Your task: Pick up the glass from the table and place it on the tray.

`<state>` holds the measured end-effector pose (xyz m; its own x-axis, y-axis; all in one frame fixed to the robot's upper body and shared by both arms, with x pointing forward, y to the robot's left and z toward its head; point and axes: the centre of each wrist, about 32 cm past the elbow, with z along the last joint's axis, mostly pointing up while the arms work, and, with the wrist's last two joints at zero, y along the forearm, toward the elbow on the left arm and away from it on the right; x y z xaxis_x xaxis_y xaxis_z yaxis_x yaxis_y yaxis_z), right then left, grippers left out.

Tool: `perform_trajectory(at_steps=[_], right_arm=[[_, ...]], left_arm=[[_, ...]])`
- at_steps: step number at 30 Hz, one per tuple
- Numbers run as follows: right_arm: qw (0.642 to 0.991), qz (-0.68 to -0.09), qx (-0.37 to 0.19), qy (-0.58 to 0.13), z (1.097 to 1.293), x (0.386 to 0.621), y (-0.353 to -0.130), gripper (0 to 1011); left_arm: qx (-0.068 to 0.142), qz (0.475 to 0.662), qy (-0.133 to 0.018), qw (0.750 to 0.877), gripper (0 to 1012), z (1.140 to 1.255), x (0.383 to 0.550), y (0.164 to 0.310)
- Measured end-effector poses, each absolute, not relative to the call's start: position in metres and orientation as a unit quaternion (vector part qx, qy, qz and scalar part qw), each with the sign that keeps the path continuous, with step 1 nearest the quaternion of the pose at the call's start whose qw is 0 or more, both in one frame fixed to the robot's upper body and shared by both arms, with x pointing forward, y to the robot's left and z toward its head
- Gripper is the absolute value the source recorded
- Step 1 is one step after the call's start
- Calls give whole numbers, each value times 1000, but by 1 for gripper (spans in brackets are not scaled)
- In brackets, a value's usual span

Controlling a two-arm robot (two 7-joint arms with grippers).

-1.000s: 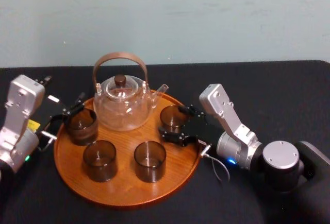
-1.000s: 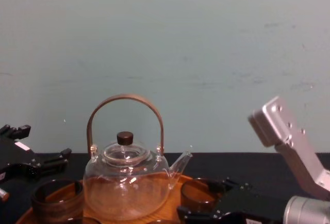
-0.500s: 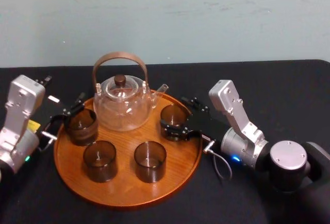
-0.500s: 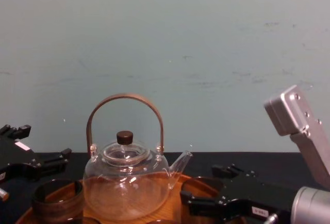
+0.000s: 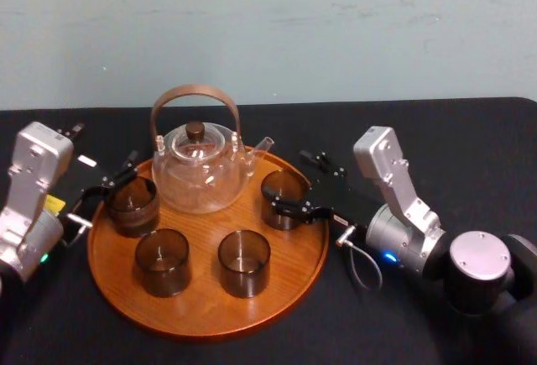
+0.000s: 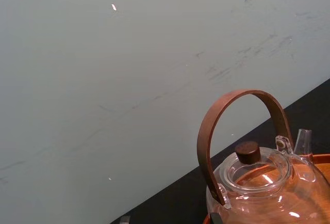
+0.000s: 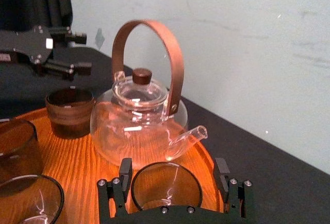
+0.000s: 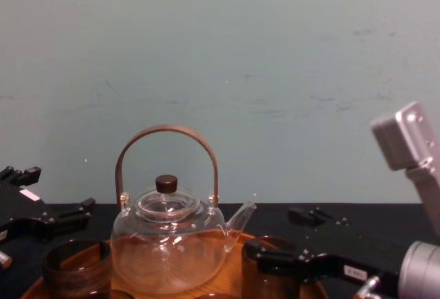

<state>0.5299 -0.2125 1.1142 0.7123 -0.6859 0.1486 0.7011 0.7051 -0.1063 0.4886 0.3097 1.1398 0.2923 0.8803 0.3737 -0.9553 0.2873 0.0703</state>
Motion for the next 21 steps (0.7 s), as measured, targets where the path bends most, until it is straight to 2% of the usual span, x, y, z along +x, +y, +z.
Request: perform_trajectory(at_steps=[12, 21], right_arm=[[918, -390, -37, -62, 1123, 513, -234, 1002], [898, -436, -24, -57, 1122, 499, -264, 1002]], left_arm=[[141, 580, -132, 791, 1001, 1140, 489, 310], [141, 580, -132, 791, 1001, 1140, 489, 310]])
